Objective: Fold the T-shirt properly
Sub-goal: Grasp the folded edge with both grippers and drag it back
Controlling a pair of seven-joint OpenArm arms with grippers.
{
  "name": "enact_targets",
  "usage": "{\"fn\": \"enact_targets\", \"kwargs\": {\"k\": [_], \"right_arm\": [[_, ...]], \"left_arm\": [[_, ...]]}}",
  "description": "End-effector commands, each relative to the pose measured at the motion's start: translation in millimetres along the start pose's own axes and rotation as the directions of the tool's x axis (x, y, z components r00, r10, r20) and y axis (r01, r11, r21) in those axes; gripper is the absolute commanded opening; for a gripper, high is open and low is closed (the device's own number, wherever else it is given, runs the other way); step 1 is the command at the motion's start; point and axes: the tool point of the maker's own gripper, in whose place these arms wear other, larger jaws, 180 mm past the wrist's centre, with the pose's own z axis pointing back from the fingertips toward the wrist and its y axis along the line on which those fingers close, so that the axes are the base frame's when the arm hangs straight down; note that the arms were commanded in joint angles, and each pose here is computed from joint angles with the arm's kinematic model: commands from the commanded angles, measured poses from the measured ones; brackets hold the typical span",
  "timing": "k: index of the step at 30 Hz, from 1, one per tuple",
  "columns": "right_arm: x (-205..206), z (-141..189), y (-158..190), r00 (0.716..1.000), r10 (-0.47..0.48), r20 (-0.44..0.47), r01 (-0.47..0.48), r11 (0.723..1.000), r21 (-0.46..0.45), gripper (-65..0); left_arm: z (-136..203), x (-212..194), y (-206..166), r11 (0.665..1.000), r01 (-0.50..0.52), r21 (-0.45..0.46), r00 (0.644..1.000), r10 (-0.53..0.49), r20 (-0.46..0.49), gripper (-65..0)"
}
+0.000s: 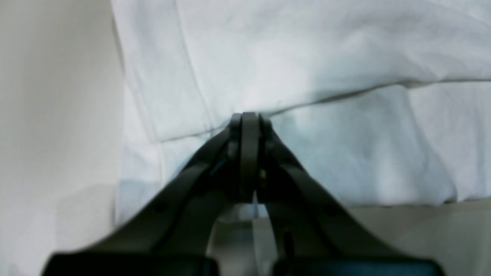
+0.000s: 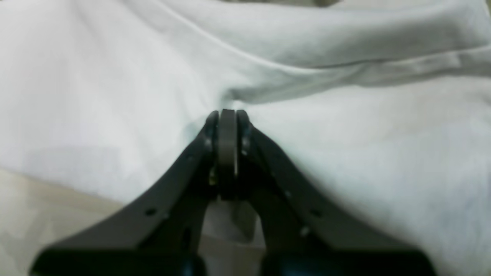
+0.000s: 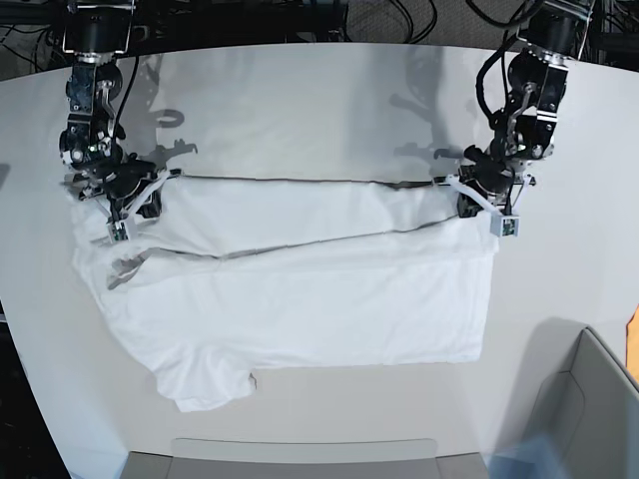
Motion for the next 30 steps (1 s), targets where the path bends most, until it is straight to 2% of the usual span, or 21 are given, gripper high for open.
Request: {"fn": "enact_targets", "kwargs": {"k": [1,7,16,20,26,30], "right_arm": [[-44,7,5,0.983,0.045,-0.176,-0.044,0.999,0.010,-65.0],[-65,28,19,0.978,0.082,-0.191,-0.078,0.997,0.028,-65.0],[-109,44,29,0.958,0.081,-0.274,-0.070,0.996,0.052,-65.0],[-118,58,43,0.951,0.149,-0.272,-0.118,0.985,0.126,-65.0],[-115,78,46,0.964,0.128,-0.232,-0.103,0.988,0.117,-65.0],[-111,86,48,0.967,0.137,-0.214,-0.115,0.987,0.115,-65.0]], "left_arm": [[13,-75,24,0.997,0.013,0.075,0.965,0.007,-0.263,-65.0],[43,-119,53,0.991,0.064,0.114,0.950,-0.025,-0.312,-65.0],[97,-185,90,0.979,0.124,0.164,0.935,-0.060,-0.349,-65.0],[126,-208,110,0.969,0.109,0.220,0.932,-0.022,-0.362,-65.0],[153,-212,122,0.961,0.106,0.256,0.945,-0.017,-0.326,-65.0],[153,-183,118,0.963,0.092,0.252,0.967,-0.026,-0.255,-65.0]]}}
